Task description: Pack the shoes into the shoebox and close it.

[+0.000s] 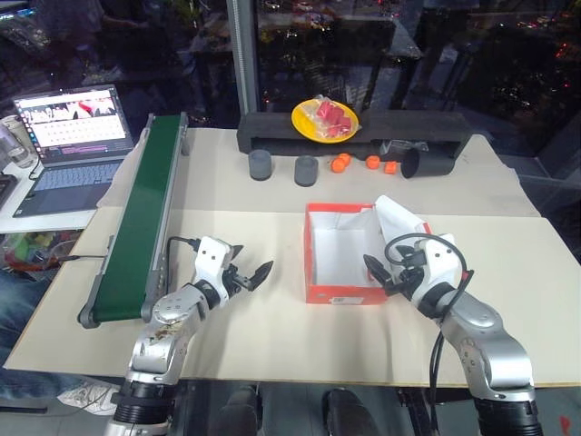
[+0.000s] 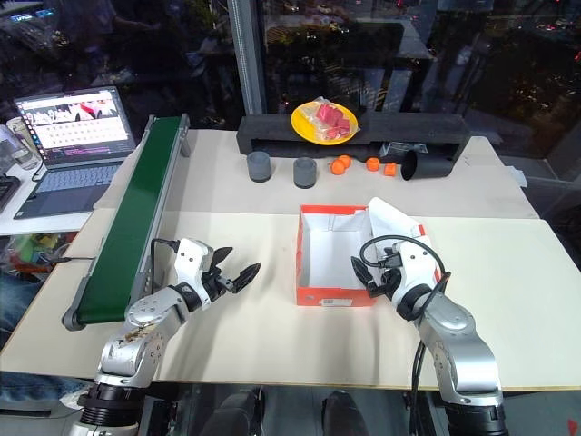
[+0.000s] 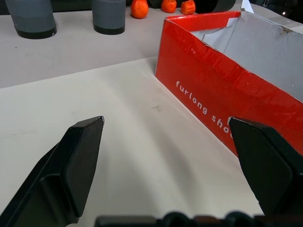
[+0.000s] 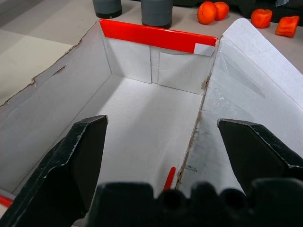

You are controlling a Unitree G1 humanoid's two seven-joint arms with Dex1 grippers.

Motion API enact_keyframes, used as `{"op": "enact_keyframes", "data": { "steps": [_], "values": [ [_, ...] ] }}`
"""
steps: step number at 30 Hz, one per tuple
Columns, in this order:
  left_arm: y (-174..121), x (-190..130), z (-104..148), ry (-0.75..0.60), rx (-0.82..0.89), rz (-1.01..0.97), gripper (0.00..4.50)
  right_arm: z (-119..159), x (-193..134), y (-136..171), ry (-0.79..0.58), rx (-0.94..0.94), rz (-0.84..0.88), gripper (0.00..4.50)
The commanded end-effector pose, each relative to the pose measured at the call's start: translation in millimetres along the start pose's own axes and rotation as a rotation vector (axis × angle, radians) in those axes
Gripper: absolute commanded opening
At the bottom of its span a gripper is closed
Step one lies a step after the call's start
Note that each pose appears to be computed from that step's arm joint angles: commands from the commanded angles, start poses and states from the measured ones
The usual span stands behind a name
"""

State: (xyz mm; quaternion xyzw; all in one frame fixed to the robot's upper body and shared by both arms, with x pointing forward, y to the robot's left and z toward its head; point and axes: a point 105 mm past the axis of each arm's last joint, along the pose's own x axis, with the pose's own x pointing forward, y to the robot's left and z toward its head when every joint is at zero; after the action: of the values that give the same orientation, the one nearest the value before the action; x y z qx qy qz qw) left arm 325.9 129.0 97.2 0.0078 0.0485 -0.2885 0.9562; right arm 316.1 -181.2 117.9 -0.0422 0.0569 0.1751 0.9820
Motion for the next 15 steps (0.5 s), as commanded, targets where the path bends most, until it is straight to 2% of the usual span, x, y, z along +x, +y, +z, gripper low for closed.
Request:
{"op": "enact_keyframes", "data": {
  "steps": [1,10,15],
  "values": [
    [6.1,-0.5,17.0,-0.050,0.023,0.010,4.50,20.5,0.2,0.9,-0.061,-0.045,0.010,4.45],
    [54.1,-7.2,65.0,-0.173,0.089,0.235,4.50,76.9,20.1,5.3,-0.153,-0.087,0.097,4.45],
    [83.8,-18.6,70.5,-0.150,0.129,0.420,4.50,94.8,35.8,19.9,-0.167,-0.098,0.189,4.45]
  ]
}}
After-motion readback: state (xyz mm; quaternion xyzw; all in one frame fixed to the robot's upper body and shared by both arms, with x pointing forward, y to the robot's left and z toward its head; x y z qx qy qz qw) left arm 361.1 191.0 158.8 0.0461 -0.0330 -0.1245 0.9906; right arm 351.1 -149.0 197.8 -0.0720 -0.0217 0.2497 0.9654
